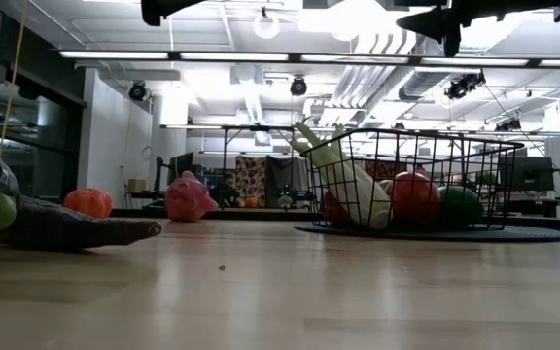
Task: Build produce basket
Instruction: Put the watermelon into the wire basket
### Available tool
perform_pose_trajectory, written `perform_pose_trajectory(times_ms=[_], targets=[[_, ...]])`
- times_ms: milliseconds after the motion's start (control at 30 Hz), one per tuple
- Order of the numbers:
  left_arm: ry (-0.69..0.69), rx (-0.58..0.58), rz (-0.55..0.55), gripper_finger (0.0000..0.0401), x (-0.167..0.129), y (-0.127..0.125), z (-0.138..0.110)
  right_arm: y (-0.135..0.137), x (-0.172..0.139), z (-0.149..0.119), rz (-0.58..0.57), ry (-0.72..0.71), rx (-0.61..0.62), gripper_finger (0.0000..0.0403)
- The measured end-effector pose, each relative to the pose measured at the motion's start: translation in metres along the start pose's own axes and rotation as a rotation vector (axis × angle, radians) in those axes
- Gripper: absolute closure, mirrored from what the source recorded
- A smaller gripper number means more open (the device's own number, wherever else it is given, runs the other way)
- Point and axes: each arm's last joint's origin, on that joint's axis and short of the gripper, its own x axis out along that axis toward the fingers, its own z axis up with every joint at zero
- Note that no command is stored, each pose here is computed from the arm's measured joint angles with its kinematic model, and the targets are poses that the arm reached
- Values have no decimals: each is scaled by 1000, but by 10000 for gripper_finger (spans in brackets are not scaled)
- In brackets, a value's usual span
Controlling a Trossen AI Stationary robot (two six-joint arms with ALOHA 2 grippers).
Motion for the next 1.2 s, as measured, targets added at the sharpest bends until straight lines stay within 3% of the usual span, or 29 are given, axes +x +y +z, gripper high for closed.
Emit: perform_pose_trajectory(times_ms=[267, 500, 700, 900, 1000, 1100, 1200], targets=[[0, 29, 0, 1, 0, 0, 0, 0, 0, 0, 12, 3, 29, 222], [-4, 67, 18, 1, 0, 1, 0, -1, 0, 0, -49, -15, 95, 222], [8, 67, -40, 1, 0, -1, 0, -1, 0, 0, -50, -16, 100, 222], [5, 66, -27, 1, 0, -1, 0, -1, 0, -2, -30, 14, 212, 222], [3, 63, -13, 1, 0, 0, 0, 0, -1, -12, 48, 168, 352, 222], [2, 46, -10, 1, 0, 0, 0, 6, -3, -29, 142, 474, 532, 222], [-1, 22, 7, 1, 0, 0, 0, 14, -9, -51, 129, 795, 720, 222]])
